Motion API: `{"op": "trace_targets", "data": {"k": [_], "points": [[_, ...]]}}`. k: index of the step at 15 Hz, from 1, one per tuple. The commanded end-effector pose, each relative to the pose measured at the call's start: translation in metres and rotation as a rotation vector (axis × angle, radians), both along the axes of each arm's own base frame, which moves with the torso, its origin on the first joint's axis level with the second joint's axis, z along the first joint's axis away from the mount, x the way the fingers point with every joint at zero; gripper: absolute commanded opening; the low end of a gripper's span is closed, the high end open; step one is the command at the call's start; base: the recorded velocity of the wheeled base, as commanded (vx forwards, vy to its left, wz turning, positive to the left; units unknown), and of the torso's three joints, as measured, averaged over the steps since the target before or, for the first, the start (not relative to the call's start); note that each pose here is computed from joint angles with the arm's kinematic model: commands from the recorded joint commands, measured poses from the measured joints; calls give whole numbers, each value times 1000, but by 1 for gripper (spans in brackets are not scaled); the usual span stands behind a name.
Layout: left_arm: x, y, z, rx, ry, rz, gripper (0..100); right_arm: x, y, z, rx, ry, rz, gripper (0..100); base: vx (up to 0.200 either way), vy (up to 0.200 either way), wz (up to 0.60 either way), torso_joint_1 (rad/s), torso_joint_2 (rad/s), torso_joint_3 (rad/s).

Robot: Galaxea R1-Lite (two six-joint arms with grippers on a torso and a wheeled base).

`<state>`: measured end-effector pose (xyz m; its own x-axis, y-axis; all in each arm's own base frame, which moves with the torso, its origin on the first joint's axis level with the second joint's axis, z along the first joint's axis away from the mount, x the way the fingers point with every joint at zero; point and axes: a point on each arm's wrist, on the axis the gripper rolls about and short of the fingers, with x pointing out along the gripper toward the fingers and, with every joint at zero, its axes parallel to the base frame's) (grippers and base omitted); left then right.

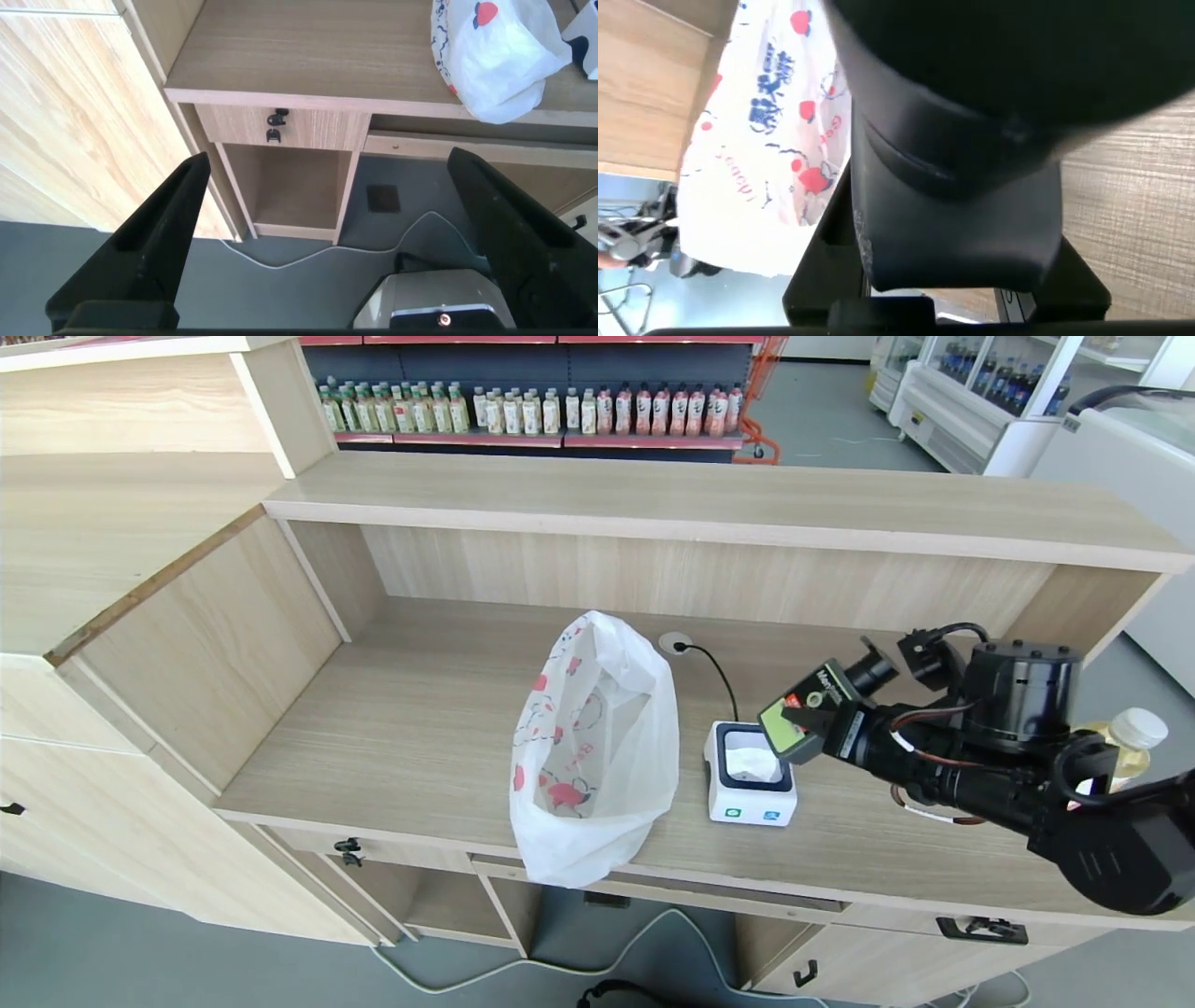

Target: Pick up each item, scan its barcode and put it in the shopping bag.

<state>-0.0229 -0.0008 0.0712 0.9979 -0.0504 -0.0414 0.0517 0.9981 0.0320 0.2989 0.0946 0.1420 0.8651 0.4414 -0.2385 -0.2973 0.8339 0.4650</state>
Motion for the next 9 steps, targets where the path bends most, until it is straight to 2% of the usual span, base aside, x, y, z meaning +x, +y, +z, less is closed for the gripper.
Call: {"op": "trace_targets", "data": {"k": [1,9], "points": [[0,0,0,0,0,0,100,8,2,-20,-34,46,-19,0,0,0,0,0,0,0],[0,0,0,0,0,0,100,16,15,-21,-13,12,47,0,0,0,0,0,0,0]]}}
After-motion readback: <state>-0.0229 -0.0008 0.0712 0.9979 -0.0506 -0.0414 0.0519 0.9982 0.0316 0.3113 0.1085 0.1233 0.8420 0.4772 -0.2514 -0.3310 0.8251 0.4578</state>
